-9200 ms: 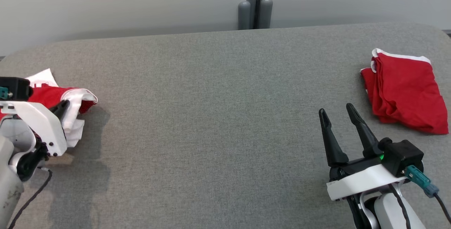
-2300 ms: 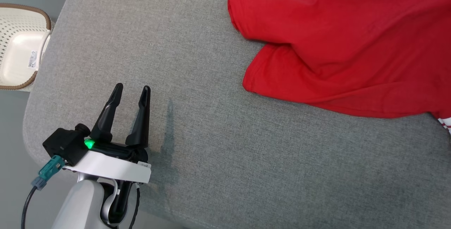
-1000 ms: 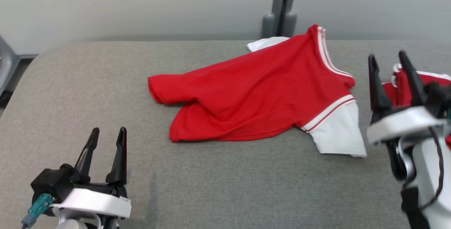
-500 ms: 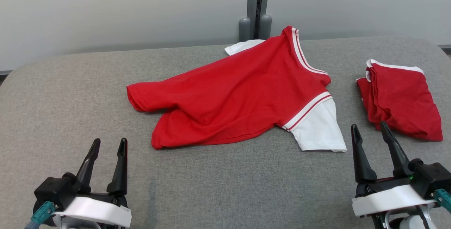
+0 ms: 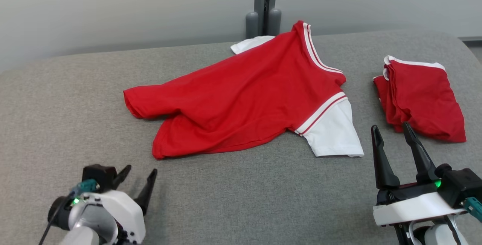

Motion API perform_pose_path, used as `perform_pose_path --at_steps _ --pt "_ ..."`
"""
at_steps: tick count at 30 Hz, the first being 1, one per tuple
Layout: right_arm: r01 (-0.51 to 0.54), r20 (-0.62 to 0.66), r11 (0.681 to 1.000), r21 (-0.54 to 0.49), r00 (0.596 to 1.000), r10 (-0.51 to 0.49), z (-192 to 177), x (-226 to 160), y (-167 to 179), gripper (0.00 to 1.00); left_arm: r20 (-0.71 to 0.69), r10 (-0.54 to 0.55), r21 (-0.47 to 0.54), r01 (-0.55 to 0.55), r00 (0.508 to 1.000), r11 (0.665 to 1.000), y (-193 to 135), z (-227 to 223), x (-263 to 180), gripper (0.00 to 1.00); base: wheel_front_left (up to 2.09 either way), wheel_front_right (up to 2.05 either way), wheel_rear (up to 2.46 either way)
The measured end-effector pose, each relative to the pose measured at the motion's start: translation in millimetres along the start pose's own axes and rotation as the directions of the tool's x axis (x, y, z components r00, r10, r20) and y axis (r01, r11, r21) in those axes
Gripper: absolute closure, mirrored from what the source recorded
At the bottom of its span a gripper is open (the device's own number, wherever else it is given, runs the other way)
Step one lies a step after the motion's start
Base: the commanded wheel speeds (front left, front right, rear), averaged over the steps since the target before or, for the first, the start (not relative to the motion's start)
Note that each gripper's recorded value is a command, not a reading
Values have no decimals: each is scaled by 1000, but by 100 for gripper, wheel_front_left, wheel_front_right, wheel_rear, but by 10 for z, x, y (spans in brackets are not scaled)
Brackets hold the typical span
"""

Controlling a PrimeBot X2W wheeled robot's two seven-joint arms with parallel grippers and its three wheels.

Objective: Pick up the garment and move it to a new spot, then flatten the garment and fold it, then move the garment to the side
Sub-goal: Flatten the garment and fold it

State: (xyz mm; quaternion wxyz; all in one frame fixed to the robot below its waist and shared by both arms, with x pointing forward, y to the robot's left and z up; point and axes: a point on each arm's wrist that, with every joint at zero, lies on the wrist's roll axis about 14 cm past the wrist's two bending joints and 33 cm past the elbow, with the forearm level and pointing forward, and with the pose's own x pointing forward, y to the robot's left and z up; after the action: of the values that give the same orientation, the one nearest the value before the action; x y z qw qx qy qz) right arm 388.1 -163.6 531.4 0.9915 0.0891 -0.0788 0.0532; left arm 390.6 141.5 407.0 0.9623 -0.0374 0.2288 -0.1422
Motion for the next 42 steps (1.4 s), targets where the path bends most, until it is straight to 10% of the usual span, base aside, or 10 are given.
perform_pose_path --at_steps 17,19,20,42 --pt "115 -15 993 -28 993 -115 -36 -73 -393 0 -195 -99 -6 100 976 995 -95 -192 682 0 0 0 0" --pt "120 -14 992 -28 993 -121 -31 -89 -408 0 -192 -96 -9 96 977 995 -59 -181 678 51 0 0 0" --pt "122 -10 992 -28 992 -122 -19 -90 -411 0 -186 -95 -16 94 978 995 -47 -165 672 100 0 0 0" --pt "78 -26 997 -18 997 -78 -69 -50 -267 0 -405 -170 -6 183 898 983 169 -18 24 100 0 0 0"
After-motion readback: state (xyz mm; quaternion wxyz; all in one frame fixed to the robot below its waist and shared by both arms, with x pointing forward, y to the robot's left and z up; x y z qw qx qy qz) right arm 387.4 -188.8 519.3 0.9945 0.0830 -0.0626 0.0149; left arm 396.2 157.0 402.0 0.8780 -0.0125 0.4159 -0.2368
